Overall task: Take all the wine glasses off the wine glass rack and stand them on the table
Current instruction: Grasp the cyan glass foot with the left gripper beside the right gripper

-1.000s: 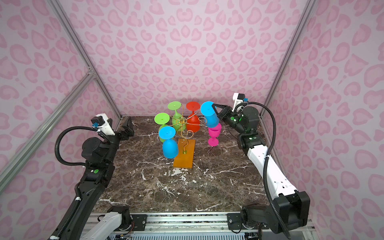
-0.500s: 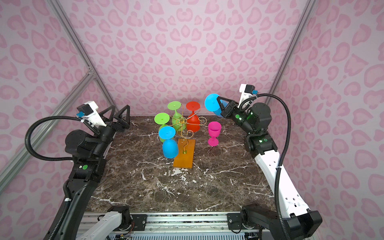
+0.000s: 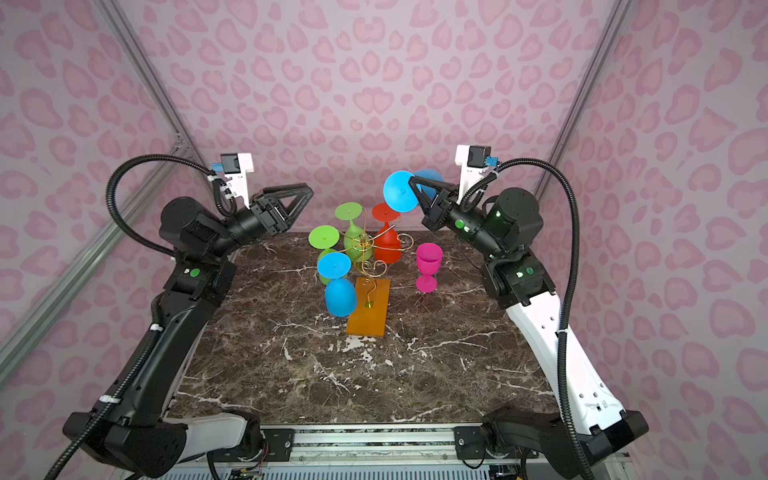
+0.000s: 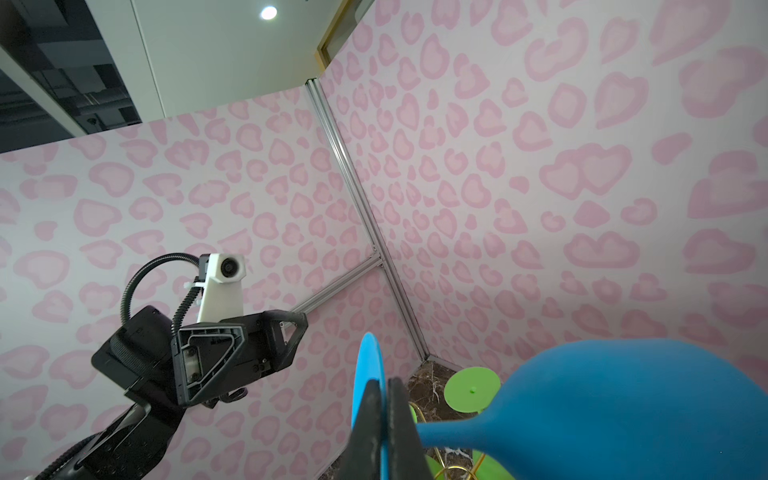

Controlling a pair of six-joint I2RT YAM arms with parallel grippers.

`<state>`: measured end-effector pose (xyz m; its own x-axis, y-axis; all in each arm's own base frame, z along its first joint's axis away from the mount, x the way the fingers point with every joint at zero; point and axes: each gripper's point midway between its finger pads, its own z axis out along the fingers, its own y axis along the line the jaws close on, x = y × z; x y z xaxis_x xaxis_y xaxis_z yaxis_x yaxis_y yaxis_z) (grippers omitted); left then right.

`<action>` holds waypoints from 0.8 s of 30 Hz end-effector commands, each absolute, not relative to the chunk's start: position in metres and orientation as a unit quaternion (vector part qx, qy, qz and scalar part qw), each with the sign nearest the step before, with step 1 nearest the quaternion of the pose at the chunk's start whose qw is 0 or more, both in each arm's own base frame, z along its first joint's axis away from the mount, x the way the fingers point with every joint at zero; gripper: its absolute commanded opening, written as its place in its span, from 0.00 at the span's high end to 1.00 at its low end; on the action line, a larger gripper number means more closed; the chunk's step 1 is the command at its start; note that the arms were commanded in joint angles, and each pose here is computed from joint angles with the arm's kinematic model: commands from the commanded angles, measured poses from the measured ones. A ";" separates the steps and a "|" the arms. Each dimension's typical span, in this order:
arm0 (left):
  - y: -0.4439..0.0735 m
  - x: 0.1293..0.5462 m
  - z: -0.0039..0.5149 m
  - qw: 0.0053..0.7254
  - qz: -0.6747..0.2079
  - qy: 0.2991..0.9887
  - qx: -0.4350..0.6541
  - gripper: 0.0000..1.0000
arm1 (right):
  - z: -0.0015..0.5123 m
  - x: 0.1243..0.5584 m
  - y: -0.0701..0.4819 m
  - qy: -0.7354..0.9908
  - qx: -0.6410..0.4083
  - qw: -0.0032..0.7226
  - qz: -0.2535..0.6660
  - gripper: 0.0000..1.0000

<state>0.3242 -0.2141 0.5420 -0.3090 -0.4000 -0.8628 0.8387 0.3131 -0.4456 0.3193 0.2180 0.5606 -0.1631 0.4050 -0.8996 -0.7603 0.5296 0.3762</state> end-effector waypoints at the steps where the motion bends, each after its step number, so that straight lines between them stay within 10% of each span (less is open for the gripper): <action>1: -0.236 0.308 0.553 0.520 -0.595 0.568 0.231 0.38 | 0.567 0.312 0.231 0.592 -0.182 0.635 0.461 1.00; 24: -0.280 0.297 0.553 0.486 -0.627 0.556 0.247 0.50 | 0.569 0.307 0.290 0.575 -0.219 0.610 0.499 1.00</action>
<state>0.3028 -0.2812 0.5415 -0.4346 -0.3148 -0.8438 0.8663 0.1101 -0.4872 0.3072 0.2888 0.5587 -0.1949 0.3351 -0.9218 -0.8504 0.4104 0.3291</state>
